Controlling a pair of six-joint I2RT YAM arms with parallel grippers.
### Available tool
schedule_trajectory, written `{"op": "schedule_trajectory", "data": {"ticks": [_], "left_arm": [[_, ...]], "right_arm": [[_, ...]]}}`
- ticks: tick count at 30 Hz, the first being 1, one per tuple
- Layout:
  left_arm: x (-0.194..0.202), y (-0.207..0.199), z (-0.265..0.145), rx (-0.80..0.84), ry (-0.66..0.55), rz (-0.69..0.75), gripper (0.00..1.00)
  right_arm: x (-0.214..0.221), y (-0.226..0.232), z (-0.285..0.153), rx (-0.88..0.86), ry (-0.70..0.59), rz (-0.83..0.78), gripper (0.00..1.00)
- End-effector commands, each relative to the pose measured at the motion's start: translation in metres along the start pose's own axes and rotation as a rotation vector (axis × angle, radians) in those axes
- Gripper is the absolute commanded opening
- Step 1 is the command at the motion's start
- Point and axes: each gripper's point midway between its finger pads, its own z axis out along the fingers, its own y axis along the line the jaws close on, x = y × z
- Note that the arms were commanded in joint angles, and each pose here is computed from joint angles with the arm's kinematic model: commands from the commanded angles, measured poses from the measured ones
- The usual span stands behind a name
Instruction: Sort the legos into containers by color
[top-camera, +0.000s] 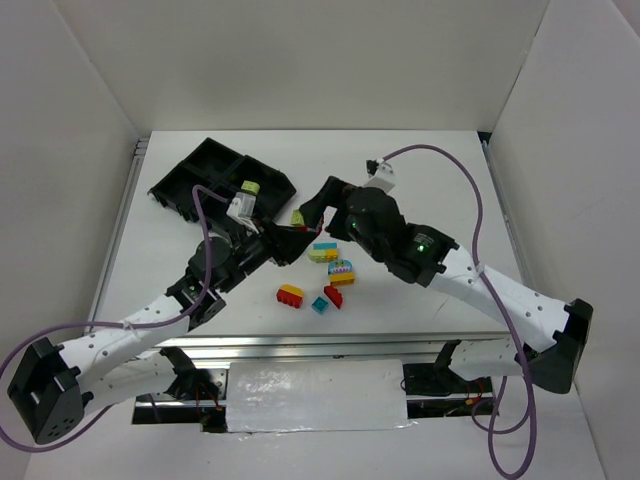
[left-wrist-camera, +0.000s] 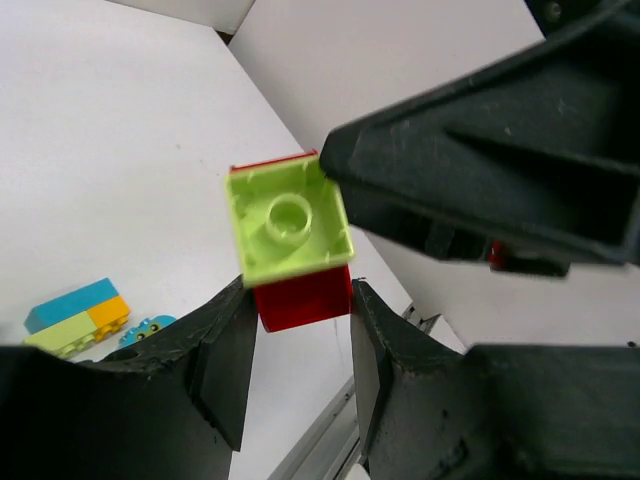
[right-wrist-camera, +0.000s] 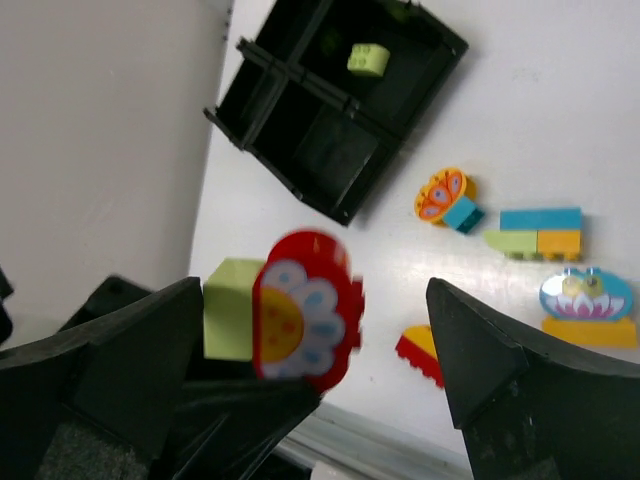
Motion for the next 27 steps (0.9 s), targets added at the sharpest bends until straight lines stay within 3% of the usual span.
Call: {"op": "schedule_trajectory", "data": {"ticks": [1, 3, 4, 7, 10, 21, 27], "left_arm": [[-0.02, -0.019, -0.007, 0.067, -0.058, 0.056, 0.0], [-0.02, -0.029, -0.014, 0.119, -0.04, 0.087, 0.0], [-0.019, -0.034, -0.017, 0.143, -0.029, 0.109, 0.0], [-0.016, -0.056, -0.029, 0.255, 0.013, 0.151, 0.0], [-0.011, -0.07, -0.041, 0.338, 0.041, 0.175, 0.0], [-0.016, -0.084, -0.051, 0.378, 0.045, 0.122, 0.0], [-0.02, -0.091, -0.056, 0.404, 0.039, 0.11, 0.0]], "right_arm": [[-0.017, -0.015, -0.005, -0.034, -0.002, -0.011, 1.0], [-0.019, -0.008, -0.01, -0.227, 0.017, -0.059, 0.99], [-0.015, 0.02, -0.026, -0.435, 0.07, -0.087, 1.0], [-0.015, 0.024, -0.053, -0.651, 0.074, -0.223, 0.99], [-0.011, 0.031, -0.067, -0.732, 0.093, -0.27, 0.99], [0.008, 0.037, -0.112, -1.09, 0.151, -0.331, 0.98], [0.013, 0.034, -0.125, -1.169, 0.138, -0.368, 0.87]]}}
